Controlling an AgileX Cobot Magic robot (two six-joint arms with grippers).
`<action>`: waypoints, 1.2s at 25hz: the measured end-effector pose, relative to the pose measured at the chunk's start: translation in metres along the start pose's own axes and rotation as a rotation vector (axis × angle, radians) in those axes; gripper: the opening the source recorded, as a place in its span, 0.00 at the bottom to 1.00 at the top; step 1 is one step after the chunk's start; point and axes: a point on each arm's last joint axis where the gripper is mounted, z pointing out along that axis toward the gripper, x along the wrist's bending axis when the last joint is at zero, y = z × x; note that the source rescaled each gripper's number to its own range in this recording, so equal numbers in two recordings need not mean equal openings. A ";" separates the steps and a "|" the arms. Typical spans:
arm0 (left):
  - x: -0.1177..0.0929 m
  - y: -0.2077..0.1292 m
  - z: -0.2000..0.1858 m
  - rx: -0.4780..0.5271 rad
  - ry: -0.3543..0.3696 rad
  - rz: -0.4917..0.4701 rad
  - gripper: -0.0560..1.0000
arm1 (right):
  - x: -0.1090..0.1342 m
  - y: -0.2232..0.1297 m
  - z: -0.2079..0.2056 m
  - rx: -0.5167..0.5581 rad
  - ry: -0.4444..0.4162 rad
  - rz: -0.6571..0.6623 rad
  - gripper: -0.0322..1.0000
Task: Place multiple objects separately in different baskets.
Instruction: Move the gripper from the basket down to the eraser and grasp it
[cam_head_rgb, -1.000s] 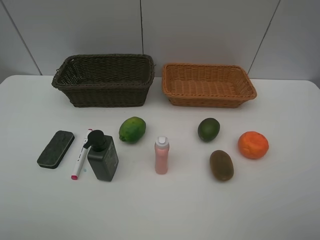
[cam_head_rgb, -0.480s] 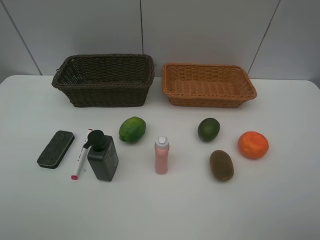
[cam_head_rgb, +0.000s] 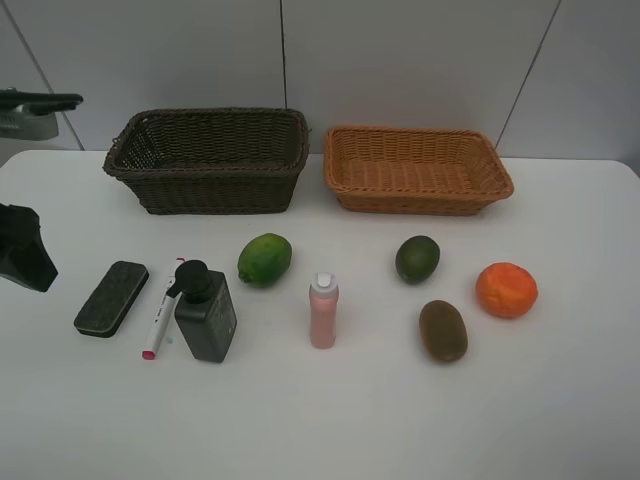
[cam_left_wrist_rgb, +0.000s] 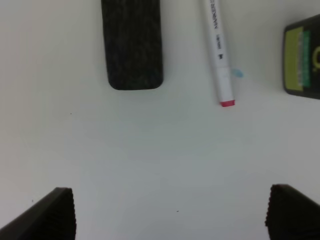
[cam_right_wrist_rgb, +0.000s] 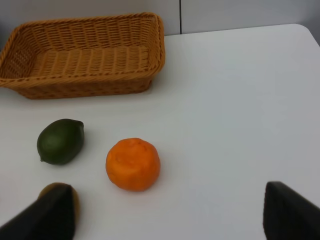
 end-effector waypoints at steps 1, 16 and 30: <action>0.003 0.005 0.005 0.026 0.028 0.001 1.00 | 0.000 0.000 0.000 0.000 0.000 0.000 0.86; 0.010 0.035 0.082 0.144 0.088 -0.008 1.00 | 0.000 0.000 0.000 0.000 0.000 0.000 0.86; 0.021 0.041 0.157 0.195 0.070 -0.055 1.00 | 0.000 0.000 0.000 0.000 0.000 0.000 0.86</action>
